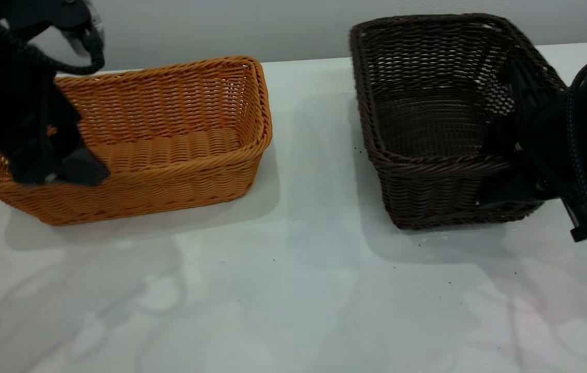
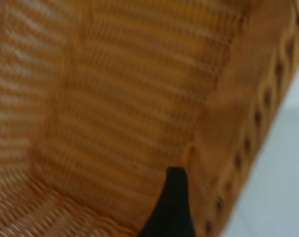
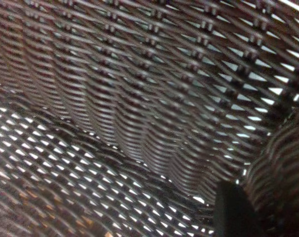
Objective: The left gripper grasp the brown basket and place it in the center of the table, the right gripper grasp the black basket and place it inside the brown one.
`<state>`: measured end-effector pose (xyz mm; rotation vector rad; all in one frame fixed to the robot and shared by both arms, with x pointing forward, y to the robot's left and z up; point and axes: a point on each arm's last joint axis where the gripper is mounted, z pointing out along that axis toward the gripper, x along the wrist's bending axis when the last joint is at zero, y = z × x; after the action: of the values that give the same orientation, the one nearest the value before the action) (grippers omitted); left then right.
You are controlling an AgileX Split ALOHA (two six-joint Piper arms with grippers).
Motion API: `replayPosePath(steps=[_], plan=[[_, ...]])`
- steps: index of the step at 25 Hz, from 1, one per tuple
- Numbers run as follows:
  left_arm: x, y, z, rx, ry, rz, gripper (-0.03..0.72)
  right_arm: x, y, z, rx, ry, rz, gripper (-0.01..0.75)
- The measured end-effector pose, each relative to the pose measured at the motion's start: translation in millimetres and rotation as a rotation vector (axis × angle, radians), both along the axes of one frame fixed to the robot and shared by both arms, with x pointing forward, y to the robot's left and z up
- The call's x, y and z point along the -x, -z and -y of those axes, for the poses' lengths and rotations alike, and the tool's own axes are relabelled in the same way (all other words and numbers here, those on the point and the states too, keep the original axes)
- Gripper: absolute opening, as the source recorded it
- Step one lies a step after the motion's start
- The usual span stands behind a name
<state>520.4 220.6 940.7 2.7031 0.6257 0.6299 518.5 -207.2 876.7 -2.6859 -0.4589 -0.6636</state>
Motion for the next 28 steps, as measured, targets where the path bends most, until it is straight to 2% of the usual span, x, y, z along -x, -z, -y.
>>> replayPosePath(steps=[3, 13, 17, 20, 28], plan=[[-10.7, -1.8, 3.1, -0.004, 0.015, 0.009, 0.605, 0.7, -0.5, -1.7, -0.007, -0.033, 0.006, 0.239], [-13.6, 26.7, 4.6, -0.064, 0.09, -0.103, 0.605, -0.4, -1.1, -1.8, 0.004, -0.056, 0.023, 0.239], [-16.8, 33.8, 4.9, -0.077, 0.108, -0.091, 0.6, -10.5, -9.3, -6.1, 0.001, -0.116, 0.083, 0.239], [-20.0, 40.2, 5.1, -0.083, 0.11, -0.078, 0.579, -18.5, -17.5, -11.4, -0.025, -0.16, 0.124, 0.239], [-29.3, 66.6, 5.8, -0.104, 0.11, -0.064, 0.489, -24.9, -21.7, -11.2, -0.024, -0.136, 0.142, 0.239]])
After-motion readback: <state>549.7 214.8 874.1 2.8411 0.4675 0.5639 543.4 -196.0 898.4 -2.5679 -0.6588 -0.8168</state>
